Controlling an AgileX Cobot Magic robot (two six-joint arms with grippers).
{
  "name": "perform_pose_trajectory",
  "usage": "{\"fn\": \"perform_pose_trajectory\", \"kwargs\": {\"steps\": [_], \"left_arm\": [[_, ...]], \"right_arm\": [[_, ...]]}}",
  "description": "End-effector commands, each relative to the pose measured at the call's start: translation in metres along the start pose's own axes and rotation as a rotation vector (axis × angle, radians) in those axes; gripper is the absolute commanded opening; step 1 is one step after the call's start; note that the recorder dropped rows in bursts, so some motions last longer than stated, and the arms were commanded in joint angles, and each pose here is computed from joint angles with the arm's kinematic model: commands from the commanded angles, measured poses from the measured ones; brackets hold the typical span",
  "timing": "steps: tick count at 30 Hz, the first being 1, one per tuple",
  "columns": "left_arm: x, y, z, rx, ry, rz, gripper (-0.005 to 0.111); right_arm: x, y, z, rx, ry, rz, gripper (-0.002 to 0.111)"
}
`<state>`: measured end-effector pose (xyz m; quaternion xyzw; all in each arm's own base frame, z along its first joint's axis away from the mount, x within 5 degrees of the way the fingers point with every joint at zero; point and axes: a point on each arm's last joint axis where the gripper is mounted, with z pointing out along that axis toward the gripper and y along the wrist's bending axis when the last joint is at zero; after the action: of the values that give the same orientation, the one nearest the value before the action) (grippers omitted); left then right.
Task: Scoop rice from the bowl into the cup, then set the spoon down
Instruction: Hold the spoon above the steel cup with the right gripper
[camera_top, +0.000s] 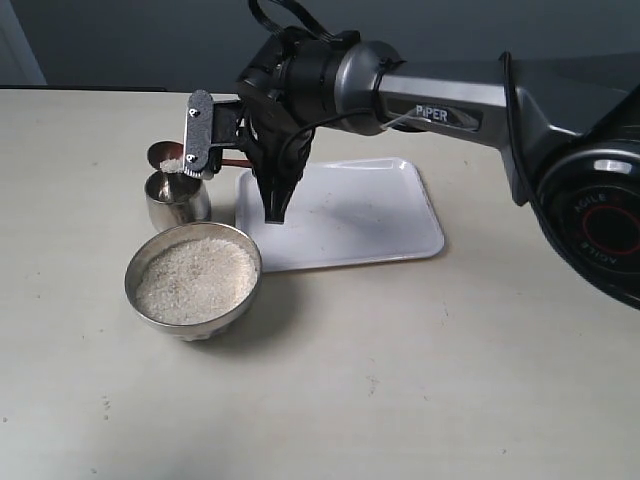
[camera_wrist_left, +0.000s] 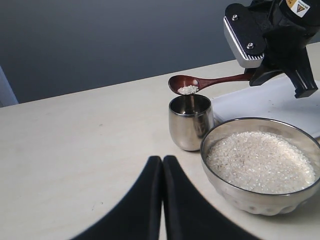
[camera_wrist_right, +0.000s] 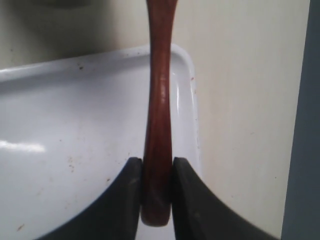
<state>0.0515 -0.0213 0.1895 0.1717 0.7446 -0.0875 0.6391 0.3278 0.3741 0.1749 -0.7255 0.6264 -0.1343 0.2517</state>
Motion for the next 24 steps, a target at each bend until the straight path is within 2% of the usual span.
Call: {"fn": "perform_pose_trajectory", "kwargs": {"steps": [1, 24], "left_arm": [[-0.0023, 0.0002, -0.0006, 0.000, -0.021, -0.002, 0.001], [-0.0023, 0.0002, -0.0006, 0.000, -0.021, -0.002, 0.001]], "right_arm": [[0.0004, -0.0048, -0.0027, 0.022, -0.010, -0.007, -0.001], [0.0016, -0.0051, -0.0027, 0.026, 0.003, -0.015, -0.001]]}}
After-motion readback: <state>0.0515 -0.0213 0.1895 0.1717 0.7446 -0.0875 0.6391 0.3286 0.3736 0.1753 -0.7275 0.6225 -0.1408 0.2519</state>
